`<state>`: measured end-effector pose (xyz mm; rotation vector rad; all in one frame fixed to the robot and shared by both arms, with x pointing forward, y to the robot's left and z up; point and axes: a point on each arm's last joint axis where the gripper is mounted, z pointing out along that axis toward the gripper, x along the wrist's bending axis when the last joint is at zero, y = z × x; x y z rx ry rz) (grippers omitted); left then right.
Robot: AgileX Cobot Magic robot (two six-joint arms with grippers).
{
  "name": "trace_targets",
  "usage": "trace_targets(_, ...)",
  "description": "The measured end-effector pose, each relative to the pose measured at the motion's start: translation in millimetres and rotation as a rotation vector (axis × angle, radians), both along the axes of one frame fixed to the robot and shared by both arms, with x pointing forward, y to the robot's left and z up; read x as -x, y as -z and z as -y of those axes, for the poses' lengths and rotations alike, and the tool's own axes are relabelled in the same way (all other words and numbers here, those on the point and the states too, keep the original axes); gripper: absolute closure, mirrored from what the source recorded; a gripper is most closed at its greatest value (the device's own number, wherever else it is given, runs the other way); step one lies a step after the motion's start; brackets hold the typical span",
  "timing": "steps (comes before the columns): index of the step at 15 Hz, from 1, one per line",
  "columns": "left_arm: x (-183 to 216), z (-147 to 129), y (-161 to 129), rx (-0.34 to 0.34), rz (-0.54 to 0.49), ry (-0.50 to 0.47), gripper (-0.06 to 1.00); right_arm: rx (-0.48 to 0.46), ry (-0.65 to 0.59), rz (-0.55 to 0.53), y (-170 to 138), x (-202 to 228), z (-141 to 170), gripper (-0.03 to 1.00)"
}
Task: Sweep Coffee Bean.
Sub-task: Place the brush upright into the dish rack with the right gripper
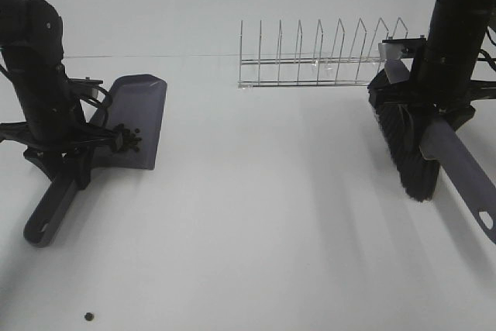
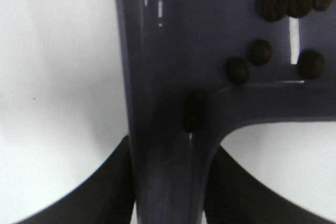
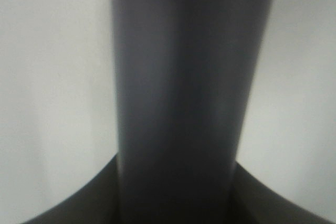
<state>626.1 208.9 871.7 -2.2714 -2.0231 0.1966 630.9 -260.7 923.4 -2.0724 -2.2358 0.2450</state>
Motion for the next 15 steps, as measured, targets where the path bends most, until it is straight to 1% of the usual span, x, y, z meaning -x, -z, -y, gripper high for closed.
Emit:
trace_targets(1,-2,1,0,0.014,0.022,-0.009,0.64,-0.004,0.0,0.042,-1,-17,-2,0.7)
trace_targets(6,-2,3,0,0.026,0.018,-0.019,0.64,-0.002,-0.005,0.123,2,-53,-5,0.7)
trace_targets(10,-2,3,0,0.027,0.014,-0.02,0.64,-0.004,-0.007,0.161,9,-71,-6,0.7)
trace_targets(14,-2,3,0,0.029,0.014,-0.021,0.64,0.039,-0.025,0.167,13,-78,-3,0.7)
trace_targets(15,-2,3,0,0.029,0.014,-0.021,0.64,0.048,-0.029,0.19,15,-86,-3,0.7)
